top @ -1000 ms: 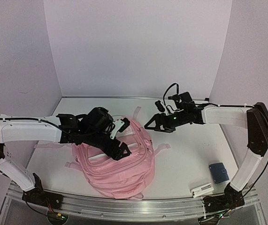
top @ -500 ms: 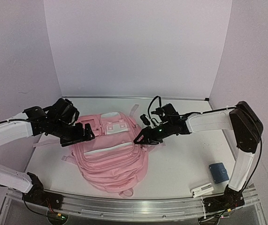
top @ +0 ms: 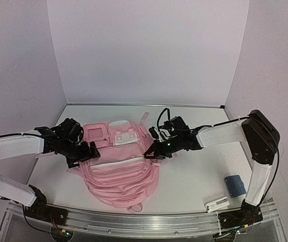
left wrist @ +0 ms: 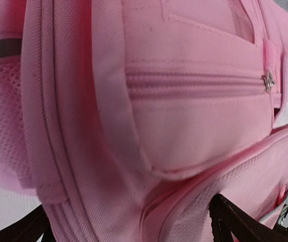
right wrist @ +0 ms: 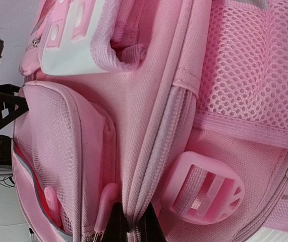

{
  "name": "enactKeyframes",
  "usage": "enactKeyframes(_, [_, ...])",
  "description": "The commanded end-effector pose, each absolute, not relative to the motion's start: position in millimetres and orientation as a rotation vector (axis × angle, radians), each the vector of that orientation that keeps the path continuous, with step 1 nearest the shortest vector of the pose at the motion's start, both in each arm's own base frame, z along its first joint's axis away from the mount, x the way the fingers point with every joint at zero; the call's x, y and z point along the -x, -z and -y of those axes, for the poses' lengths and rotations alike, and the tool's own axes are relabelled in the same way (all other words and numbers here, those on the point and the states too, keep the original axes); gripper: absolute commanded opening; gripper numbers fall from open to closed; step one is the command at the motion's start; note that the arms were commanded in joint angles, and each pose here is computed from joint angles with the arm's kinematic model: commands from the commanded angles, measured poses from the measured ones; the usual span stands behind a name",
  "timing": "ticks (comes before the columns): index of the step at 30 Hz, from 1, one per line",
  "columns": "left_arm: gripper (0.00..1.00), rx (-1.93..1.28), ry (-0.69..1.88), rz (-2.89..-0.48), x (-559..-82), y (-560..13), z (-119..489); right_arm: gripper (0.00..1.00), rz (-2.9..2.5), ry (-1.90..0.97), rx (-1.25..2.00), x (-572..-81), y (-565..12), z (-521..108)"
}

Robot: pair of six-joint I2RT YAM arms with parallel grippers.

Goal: Pack the student bag
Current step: Adjust the student bag at the center of the board.

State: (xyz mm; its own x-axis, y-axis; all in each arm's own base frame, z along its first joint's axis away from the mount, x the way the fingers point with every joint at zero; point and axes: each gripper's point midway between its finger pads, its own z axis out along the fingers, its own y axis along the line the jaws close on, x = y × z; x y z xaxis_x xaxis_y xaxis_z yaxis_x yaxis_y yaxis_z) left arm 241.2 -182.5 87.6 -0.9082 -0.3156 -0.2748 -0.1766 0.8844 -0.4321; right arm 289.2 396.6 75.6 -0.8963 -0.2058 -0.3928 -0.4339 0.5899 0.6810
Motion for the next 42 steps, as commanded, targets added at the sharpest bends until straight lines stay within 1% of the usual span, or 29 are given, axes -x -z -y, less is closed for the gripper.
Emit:
enactKeyframes(1, [0.99, 0.292, 0.752, -2.545, -297, -103, 214, 0.00, -2.505, -1.241, 0.564, -248, -101, -405])
enactKeyframes(5, [0.97, 0.253, 0.834, -2.489, -342, -106, 224, 0.00, -2.493, -1.253, 0.528, -223, -113, -405])
enactKeyframes(8, [0.96, 0.171, 0.829, -2.453, -373, -116, 231, 0.00, -2.469, -1.246, 0.493, -216, -125, -399])
enactKeyframes(10, [0.96, 0.092, 0.807, -2.429, -386, -127, 235, 0.06, -2.435, -1.228, 0.465, -219, -136, -392])
enactKeyframes(13, [0.97, 0.049, 0.715, -2.425, -395, -136, 226, 0.28, -2.380, -1.185, 0.475, -220, -152, -382])
enactKeyframes(15, [0.98, 0.068, 0.652, -2.436, -394, -138, 211, 0.43, -2.327, -1.188, 0.517, -217, -168, -378])
enactKeyframes(17, [0.99, 0.123, 0.599, -2.461, -386, -133, 191, 0.50, -2.273, -1.204, 0.575, -214, -183, -379])
enactKeyframes(22, [1.00, 0.221, 0.553, -2.524, -355, -118, 164, 0.61, -2.202, -1.214, 0.714, -215, -197, -394])
enactKeyframes(25, [1.00, 0.262, 0.584, -2.555, -335, -108, 160, 0.68, -2.209, -1.169, 0.771, -224, -183, -406])
enactKeyframes(27, [0.99, 0.298, 0.616, -2.565, -325, -104, 159, 0.70, -2.227, -1.139, 0.785, -233, -172, -412])
enactKeyframes(28, [0.97, 0.307, 0.641, -2.573, -319, -100, 160, 0.72, -2.236, -1.128, 0.781, -238, -168, -415])
enactKeyframes(30, [0.90, 0.313, 0.698, -2.559, -314, -101, 164, 0.74, -2.266, -1.108, 0.770, -247, -156, -419])
enactKeyframes(31, [0.85, 0.323, 0.708, -2.558, -311, -99, 163, 0.74, -2.282, -1.101, 0.766, -249, -149, -420])
enactKeyframes(33, [0.79, 0.340, 0.701, -2.567, -306, -95, 161, 0.75, -2.294, -1.089, 0.756, -253, -144, -420])
enactKeyframes(40, [0.74, 0.335, 0.777, -2.586, -303, -82, 170, 0.82, -2.338, -1.031, 0.660, -261, -136, -407])
enactKeyframes(42, [0.70, 0.334, 0.781, -2.598, -304, -77, 172, 0.83, -2.337, -1.015, 0.624, -263, -139, -400])
